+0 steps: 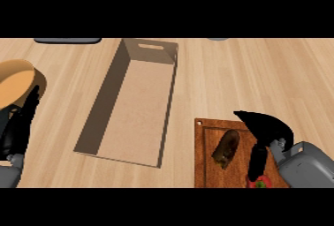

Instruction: Pick the sweet potato from the cutting board and place it in the cardboard box

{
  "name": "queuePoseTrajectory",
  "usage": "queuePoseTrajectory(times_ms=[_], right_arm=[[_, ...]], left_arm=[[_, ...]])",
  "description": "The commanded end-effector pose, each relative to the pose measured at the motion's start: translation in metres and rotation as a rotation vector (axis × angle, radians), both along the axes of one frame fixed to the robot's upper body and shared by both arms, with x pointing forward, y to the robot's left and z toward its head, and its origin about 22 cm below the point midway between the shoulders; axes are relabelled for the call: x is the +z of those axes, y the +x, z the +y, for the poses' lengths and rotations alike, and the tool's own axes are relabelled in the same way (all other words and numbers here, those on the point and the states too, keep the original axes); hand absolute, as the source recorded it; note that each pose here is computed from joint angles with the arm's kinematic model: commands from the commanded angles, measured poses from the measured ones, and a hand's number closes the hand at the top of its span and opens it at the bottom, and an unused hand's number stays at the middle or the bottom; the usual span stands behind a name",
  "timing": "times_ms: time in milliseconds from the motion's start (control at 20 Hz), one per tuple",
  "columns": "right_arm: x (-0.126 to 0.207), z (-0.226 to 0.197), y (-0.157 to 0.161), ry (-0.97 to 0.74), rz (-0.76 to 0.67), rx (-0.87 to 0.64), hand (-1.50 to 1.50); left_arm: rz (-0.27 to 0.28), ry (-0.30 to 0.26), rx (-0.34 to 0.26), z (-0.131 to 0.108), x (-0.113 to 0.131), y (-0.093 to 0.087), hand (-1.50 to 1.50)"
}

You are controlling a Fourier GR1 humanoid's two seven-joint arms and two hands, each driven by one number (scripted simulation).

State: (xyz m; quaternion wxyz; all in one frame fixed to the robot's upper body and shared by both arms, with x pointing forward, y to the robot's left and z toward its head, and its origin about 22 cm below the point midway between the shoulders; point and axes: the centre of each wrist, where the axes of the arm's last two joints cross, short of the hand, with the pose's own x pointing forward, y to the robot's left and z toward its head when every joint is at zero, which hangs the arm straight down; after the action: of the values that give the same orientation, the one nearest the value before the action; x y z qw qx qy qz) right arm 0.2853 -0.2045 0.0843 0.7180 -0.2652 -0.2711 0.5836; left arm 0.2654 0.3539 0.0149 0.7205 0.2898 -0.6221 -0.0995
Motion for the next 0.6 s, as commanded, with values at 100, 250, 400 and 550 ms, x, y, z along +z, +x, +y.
queuePoseTrajectory(times_ms=[100,250,400,550], right_arm=[[-0.019,0.029,0.011,-0.138,0.086,0.007,-1.5],[-0.022,0.02,0.007,-0.125,0.087,0.005,-1.5],[-0.023,0.016,0.011,-0.132,0.094,0.003,-1.5],[-0.011,0.036,0.003,-0.085,0.076,0.017,-1.5]], left_arm=[[0.001,-0.01,0.011,-0.007,0.002,0.009,0.0],[-0.001,0.001,0.009,-0.007,0.003,-0.01,0.0],[0.003,-0.007,0.016,0.002,0.002,0.001,0.0],[0.0,-0.008,-0.007,0.005,0.003,0.002,0.0]])
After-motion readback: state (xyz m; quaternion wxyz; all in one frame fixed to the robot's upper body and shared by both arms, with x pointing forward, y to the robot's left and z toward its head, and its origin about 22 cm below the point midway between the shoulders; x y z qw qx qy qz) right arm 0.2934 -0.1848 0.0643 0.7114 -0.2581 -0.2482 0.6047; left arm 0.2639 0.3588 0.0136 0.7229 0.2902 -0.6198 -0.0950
